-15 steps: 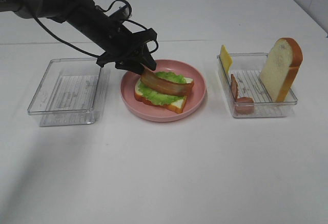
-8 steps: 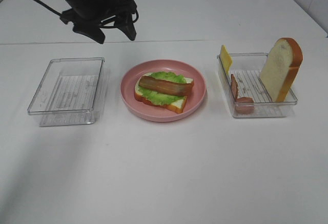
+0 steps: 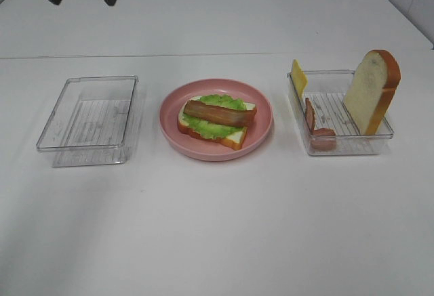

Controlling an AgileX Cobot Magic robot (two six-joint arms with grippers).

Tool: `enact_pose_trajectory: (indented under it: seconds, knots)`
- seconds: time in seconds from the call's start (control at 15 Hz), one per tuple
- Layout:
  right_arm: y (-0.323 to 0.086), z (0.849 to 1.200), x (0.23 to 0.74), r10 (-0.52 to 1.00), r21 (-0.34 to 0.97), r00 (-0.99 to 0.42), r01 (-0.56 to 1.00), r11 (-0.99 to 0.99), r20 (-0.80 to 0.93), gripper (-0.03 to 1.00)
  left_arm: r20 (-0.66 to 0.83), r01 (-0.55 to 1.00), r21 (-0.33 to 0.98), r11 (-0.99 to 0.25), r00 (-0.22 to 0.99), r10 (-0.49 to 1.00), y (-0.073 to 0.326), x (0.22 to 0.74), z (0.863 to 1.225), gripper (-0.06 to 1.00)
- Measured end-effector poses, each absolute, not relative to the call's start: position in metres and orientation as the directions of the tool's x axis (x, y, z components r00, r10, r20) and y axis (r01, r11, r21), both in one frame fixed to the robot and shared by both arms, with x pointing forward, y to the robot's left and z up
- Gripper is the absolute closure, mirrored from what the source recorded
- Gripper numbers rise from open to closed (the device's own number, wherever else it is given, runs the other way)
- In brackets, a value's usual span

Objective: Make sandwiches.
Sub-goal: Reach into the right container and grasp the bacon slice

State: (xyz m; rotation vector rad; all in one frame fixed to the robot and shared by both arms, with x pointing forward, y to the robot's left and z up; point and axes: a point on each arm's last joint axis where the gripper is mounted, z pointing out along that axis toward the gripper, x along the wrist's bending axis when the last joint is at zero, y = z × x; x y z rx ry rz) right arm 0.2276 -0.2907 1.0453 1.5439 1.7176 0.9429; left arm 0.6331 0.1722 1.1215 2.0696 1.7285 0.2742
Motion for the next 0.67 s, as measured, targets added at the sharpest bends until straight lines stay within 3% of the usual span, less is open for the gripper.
enact_pose_trajectory:
  seconds: [0.27, 0.67]
  knots:
    - [-0.291, 1.045, 0.228, 0.994, 0.841, -0.109, 0.538, 0.054, 0.006, 0.26, -0.109, 0.855, 0.503, -0.127, 0.209, 0.972, 0.198, 0.555, 1.167, 0.19]
    - [-0.291, 1.045, 0.228, 0.994, 0.841, -0.109, 0.538, 0.054, 0.006, 0.26, -0.083, 0.811, 0.561, -0.166, 0.255, 0.963, 0.243, 0.412, 1.143, 0.19]
